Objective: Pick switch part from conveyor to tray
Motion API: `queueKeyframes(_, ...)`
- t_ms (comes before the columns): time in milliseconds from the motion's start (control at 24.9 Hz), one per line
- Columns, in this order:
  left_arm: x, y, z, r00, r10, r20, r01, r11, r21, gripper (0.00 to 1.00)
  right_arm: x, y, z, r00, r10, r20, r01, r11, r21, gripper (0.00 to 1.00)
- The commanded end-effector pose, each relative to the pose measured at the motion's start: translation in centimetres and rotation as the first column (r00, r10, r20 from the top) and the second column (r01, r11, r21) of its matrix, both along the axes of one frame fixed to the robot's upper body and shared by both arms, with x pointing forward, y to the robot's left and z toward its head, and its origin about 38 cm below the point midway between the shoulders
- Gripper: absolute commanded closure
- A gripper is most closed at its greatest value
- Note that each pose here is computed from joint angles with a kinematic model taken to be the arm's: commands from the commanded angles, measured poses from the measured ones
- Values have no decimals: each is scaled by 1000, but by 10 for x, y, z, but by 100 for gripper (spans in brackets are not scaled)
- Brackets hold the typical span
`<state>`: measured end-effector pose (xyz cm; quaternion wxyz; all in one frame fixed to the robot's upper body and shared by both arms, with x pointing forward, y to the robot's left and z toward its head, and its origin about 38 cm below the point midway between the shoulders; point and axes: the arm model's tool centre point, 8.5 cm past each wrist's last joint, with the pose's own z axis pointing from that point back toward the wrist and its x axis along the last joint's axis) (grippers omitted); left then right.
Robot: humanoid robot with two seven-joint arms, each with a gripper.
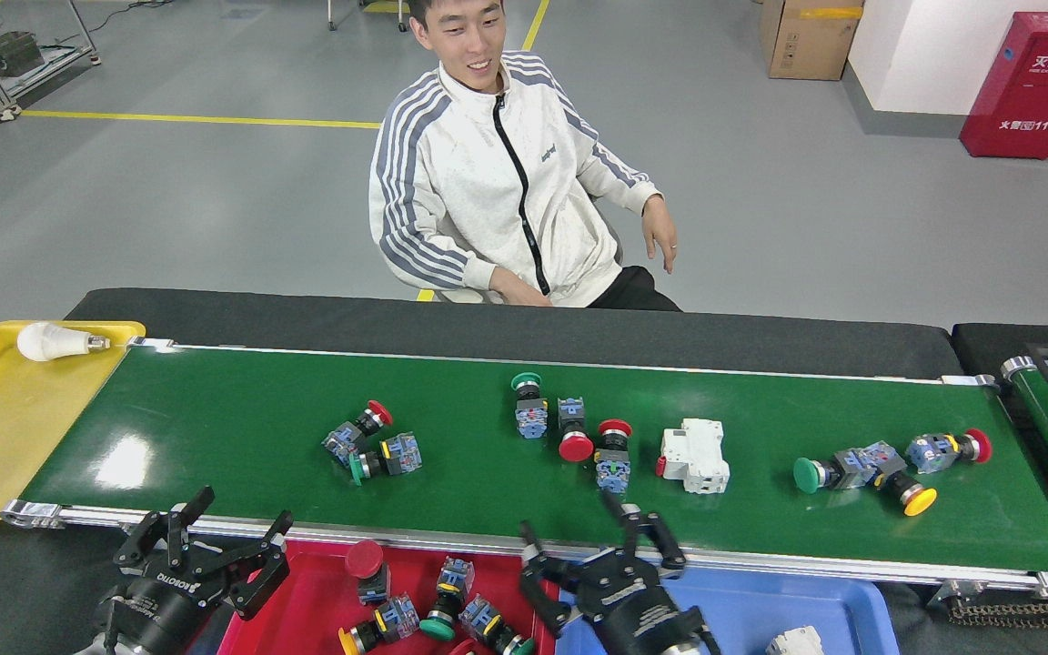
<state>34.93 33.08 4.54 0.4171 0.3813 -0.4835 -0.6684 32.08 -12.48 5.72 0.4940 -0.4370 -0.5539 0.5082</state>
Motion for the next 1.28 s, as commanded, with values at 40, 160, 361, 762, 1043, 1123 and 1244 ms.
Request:
queueKeyframes(40,2,8,4,998,-71,-2,71,997,-4,0,-10,-43,-2,973,-228,40,229,973,-18,1)
queueKeyframes(160,14,16,17,997,-69,26,70,998,-3,0,-13,-65,-11,959,-284,11,284,958,-36,1)
queueKeyframes(361,47,20,14,999,-53,0,53,998,-39,0,24,-57,1,962,-269,-40,269,963,-17,1)
queueKeyframes(762,68,44,-3,995,69,-75,-71,997,-20,0,87,10,-5,965,-169,-200,166,986,-35,1)
queueKeyframes(1043,90,47,-5,987,151,-57,-150,989,13,0,98,17,-5,961,-150,-230,143,989,-50,1)
queueKeyframes(1123,97,47,-6,982,179,-51,-178,984,19,0,105,15,-2,963,-153,-224,143,988,-57,1)
queueKeyframes(1244,102,47,-8,976,212,-51,-210,977,32,0,110,13,0,963,-156,-218,145,987,-65,1)
